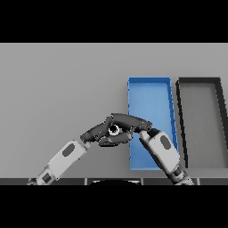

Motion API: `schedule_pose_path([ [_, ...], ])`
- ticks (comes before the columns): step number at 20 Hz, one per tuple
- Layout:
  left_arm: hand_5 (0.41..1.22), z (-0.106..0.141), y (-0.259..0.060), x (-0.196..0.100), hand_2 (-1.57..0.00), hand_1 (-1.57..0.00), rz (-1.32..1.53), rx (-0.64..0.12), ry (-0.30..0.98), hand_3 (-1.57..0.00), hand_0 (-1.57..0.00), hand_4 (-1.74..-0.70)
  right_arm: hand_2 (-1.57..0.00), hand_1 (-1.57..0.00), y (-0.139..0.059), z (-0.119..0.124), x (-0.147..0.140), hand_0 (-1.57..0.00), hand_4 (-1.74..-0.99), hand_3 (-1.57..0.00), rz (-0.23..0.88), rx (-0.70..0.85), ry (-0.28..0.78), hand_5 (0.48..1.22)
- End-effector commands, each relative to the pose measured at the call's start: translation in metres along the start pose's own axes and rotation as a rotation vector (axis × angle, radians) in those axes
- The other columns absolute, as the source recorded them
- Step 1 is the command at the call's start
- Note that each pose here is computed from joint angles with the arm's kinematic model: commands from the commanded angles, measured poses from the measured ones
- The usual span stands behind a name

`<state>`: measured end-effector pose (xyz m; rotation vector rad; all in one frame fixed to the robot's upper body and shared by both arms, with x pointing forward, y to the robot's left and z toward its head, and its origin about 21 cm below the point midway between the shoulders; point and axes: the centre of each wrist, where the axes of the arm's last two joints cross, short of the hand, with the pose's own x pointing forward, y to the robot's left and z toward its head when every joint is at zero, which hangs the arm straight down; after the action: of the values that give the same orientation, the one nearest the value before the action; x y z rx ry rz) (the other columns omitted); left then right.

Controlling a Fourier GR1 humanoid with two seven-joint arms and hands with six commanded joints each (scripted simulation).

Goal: Pick up the blue pipe and place it into the blue bin.

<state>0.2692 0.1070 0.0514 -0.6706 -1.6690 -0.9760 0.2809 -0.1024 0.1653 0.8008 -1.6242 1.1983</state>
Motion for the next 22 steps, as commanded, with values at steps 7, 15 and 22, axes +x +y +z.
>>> schedule_pose_path([
  [7,0.794,-0.004,0.005,-0.001,-0.11,-0.11,-0.074,0.038,0.087,-0.04,-0.13,-0.85,-1.57,-1.57,0.002,-0.001,0.001,-1.57,-1.484,-1.57,-0.012,-0.018,-0.023,1.217],
  [15,0.612,0.003,0.003,-0.003,-0.02,-0.02,-0.004,0.095,0.177,-0.01,-0.02,-0.87,-1.57,-1.57,-0.002,0.001,-0.001,-1.57,-1.491,-1.57,-0.015,-0.054,-0.052,1.220],
  [22,0.529,0.006,0.001,-0.005,0.00,0.00,-0.015,0.080,0.195,0.00,0.00,-0.87,-1.57,-1.57,-0.023,-0.002,0.028,-1.57,-1.494,-1.57,-0.313,-0.045,-0.117,1.221],
])
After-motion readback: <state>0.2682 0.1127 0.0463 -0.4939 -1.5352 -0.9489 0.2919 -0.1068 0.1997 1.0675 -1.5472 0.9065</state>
